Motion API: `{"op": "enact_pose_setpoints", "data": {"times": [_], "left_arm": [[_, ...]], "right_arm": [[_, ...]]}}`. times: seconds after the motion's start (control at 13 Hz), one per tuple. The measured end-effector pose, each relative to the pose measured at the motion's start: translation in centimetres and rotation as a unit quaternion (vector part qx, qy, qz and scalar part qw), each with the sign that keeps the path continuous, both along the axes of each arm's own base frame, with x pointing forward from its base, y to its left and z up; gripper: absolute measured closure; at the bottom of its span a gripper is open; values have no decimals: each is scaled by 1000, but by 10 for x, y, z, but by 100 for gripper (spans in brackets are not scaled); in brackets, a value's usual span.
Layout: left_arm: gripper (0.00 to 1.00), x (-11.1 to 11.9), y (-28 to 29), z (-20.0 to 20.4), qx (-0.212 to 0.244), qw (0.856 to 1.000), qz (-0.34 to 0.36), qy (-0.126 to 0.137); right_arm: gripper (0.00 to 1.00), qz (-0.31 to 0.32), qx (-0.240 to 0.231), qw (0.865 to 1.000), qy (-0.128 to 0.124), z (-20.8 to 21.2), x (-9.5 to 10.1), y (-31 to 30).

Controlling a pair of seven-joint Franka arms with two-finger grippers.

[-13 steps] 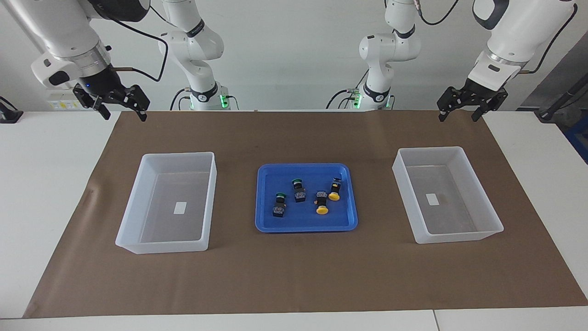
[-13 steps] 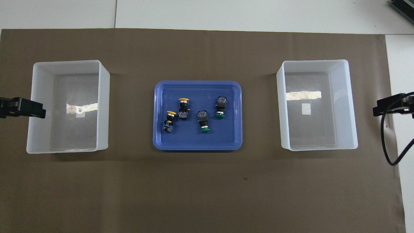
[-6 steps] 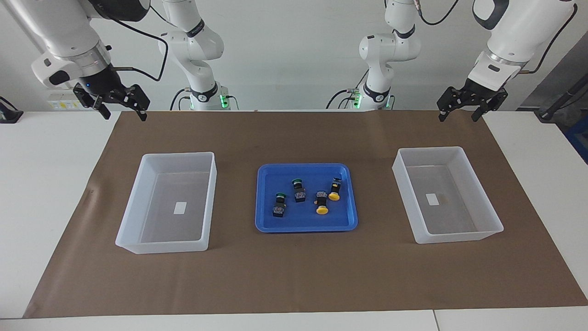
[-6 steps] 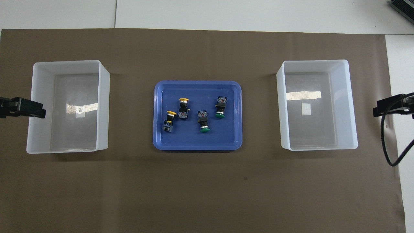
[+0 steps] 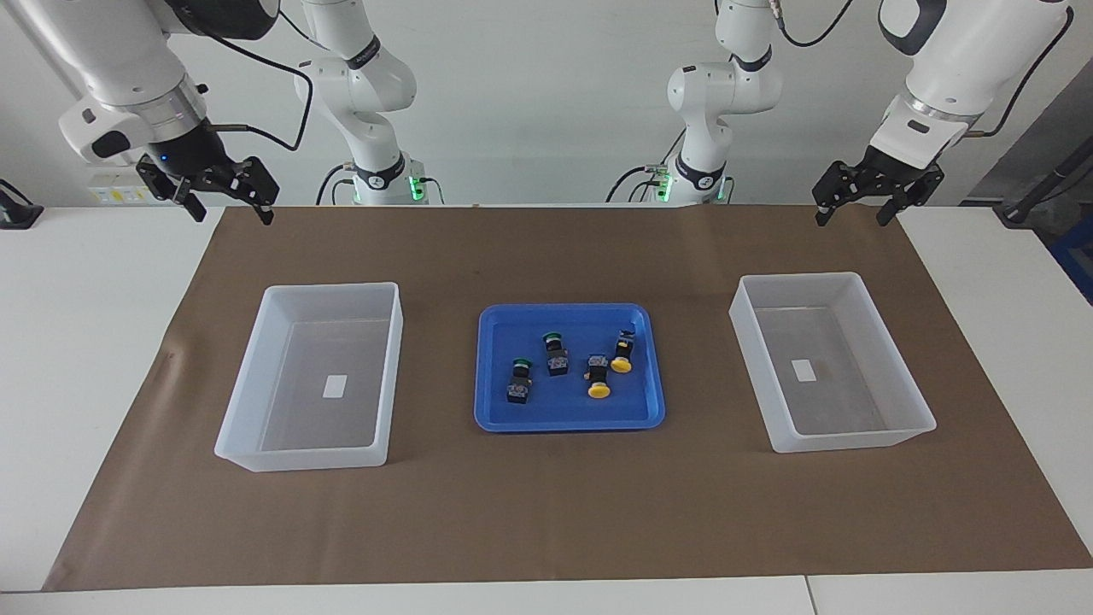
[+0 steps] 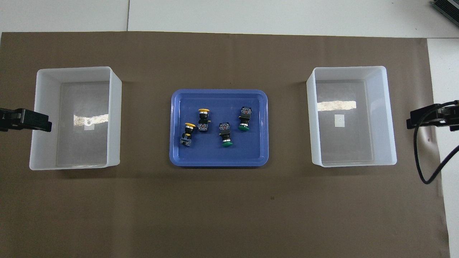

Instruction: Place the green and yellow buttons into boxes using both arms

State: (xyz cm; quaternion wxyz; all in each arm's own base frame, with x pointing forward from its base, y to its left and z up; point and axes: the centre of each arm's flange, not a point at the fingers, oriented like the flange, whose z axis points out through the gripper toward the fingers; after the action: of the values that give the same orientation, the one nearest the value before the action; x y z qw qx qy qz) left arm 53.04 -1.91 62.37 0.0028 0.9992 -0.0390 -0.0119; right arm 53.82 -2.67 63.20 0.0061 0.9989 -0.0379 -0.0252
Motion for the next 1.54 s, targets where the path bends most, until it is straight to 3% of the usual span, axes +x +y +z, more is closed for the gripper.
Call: {"op": "enact_pose_setpoints", "data": {"times": [0.23,0.62,1.08,1.31,1.54], "left_arm": [[0,-1,-28,-11,0,1000,-26,-4],[0,-9,-85,-58,-6,998,-38,-50],[0,-25,-178,-140,-14,998,-37,-52],[0,-19,-213,-182,-18,998,-31,-55],[0,-18,-222,-201,-21,997,-36,-61]], "right_arm": [[0,-5,0,1000,1,-1,0,-6],[0,-5,0,1000,-1,-1,0,-6],[0,9,-1,999,-33,-34,15,8],[0,12,-3,999,-47,-62,32,30],[0,5,-6,998,-61,-107,63,62]]}}
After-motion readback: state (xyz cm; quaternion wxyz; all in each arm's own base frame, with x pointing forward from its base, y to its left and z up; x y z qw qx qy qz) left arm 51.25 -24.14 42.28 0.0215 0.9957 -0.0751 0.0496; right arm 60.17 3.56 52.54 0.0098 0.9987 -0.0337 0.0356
